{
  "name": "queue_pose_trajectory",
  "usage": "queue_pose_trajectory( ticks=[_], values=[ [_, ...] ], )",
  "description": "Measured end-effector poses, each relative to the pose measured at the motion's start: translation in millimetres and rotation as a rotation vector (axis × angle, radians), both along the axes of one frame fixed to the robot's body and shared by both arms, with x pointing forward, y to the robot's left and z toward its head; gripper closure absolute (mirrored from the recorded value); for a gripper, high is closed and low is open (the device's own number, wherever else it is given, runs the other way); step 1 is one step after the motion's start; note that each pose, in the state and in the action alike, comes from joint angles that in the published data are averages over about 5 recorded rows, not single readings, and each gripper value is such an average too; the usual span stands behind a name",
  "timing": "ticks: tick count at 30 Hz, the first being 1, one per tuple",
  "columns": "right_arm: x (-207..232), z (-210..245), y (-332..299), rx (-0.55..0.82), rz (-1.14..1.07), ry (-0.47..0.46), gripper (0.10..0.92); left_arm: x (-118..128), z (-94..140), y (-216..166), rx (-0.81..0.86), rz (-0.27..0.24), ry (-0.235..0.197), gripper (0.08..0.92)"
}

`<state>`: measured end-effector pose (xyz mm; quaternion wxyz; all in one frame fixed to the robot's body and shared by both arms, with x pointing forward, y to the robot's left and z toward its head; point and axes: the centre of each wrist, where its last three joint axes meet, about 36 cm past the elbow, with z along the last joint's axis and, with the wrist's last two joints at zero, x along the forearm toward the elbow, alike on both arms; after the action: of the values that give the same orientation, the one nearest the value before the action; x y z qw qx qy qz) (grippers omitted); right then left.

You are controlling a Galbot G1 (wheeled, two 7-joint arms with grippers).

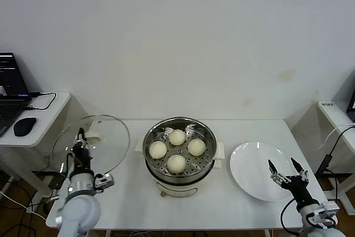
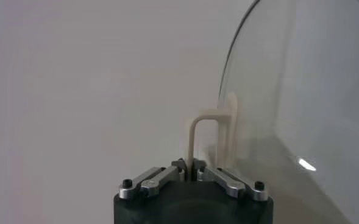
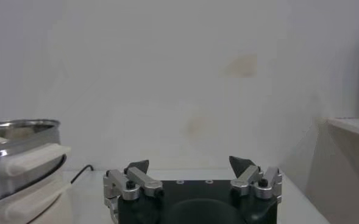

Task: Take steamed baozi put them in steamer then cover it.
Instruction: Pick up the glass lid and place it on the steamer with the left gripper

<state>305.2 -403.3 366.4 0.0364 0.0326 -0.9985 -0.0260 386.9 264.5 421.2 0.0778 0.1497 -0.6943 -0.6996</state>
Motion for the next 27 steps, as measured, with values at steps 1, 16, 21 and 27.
queue_pose_trajectory(
  ticks=[1, 16, 21, 27],
  values=[
    [0.5, 0.2, -0.5, 0.000, -0.001, 0.000, 0.200, -0.5, 2.9, -7.9, -0.001, -0.005, -0.005, 0.858],
    [1.0, -4.3, -6.8, -0.004, -0.022, 0.015, 0.200, -0.4, 23.0, -109.7, -0.049, -0.111, 0.012, 0.858],
    [2.0, -7.2, -7.1, -0.005, -0.026, 0.019, 0.200, 2.1, 29.8, -139.0, -0.063, -0.148, 0.022, 0.858],
    [0.2, -10.9, -9.5, -0.007, -0.032, 0.026, 0.200, 5.4, 33.7, -173.3, -0.077, -0.190, 0.037, 0.858]
  ],
)
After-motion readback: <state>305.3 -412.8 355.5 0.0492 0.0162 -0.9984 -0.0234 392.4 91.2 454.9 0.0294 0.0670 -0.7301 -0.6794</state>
